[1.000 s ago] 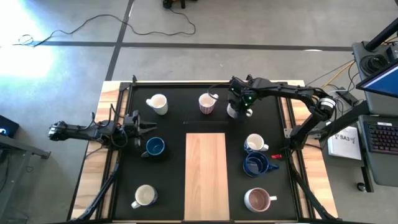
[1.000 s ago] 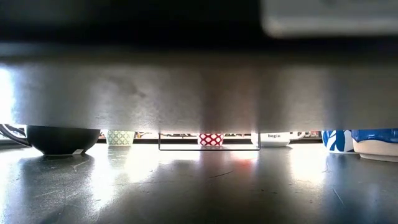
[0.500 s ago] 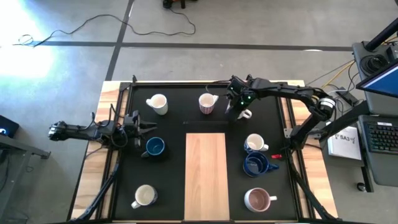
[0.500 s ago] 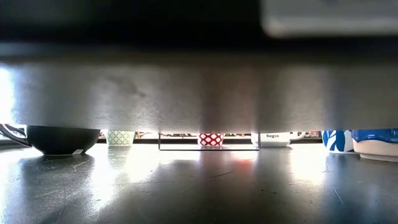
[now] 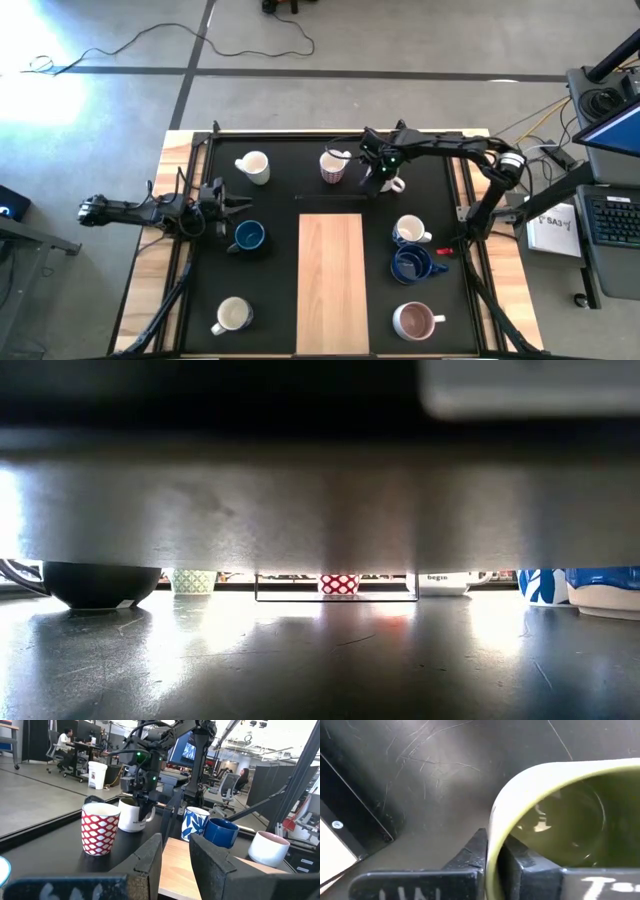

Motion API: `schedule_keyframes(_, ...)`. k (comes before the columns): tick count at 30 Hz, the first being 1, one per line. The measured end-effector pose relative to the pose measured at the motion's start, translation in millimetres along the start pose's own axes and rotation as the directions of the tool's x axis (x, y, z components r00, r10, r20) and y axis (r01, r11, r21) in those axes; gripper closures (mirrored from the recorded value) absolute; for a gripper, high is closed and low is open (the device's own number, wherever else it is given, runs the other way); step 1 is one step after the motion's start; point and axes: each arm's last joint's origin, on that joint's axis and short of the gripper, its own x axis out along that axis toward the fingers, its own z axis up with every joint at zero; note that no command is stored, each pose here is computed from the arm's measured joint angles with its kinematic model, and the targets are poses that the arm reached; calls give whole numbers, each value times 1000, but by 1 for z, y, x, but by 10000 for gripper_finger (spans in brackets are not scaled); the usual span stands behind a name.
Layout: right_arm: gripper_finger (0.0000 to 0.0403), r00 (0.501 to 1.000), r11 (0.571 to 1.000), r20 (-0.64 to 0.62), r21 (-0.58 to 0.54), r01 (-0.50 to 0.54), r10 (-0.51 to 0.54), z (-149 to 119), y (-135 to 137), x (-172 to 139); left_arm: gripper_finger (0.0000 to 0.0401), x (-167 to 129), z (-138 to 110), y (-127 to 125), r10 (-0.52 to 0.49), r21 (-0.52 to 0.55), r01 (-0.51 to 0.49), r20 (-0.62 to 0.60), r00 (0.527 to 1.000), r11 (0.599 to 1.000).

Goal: Place coffee mugs
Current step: Put the light green mug on the shelf

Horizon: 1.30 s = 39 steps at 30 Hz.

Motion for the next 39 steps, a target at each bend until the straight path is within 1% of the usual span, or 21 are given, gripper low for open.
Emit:
schedule_keyframes(3, 387, 1000, 1000, -3, -18, -3, 3, -2, 0, -3, 319, 0, 0, 0, 0, 0, 0, 0, 1000, 1000)
schedule_keyframes(6, 388, 1000, 998, -6, -67, -16, 16, -7, 2, -13, 319, 0, 0, 0, 0, 0, 0, 0, 1000, 1000)
schedule_keyframes(9, 389, 1000, 992, -16, -126, -6, 4, -8, 4, -30, 319, 0, 0, 0, 0, 0, 0, 0, 1000, 1000)
schedule_keyframes(12, 389, 998, 984, -39, -173, 37, -44, -9, 7, -51, 319, 0, 0, 0, 0, 0, 0, 0, 1000, 1000)
schedule_keyframes(14, 389, 997, 979, -48, -200, 44, -55, -9, 10, -66, 319, 0, 0, 0, 0, 0, 0, 0, 1000, 1000)
schedule_keyframes(20, 390, 996, 950, -55, -309, 47, -67, -9, 35, -104, 319, 0, 0, 0, 0, 0, 0, 0, 1000, 1000)
schedule_keyframes(24, 390, 998, 939, -32, -343, 39, -53, -10, 58, -122, 319, 0, 0, 0, 0, 0, 0, 0, 1000, 1000)
schedule_keyframes(28, 390, 998, 935, -53, -354, 20, -42, -18, 79, -131, 319, 0, 0, 0, 0, 0, 0, 0, 1000, 1000)
schedule_keyframes(34, 390, 990, 954, -127, -299, 18, -58, -35, 102, -131, 319, 0, 0, 0, 0, 0, 0, 1, 1000, 1000)
schedule_keyframes(36, 390, 991, 951, -127, -308, 10, -51, -40, 113, -130, 319, 0, 0, 0, 0, 0, 0, 0, 1000, 1000)
schedule_keyframes(39, 390, 989, 939, -143, -342, -29, -22, -50, 131, -128, 319, 0, 0, 0, 0, 0, 0, 0, 1000, 1000)
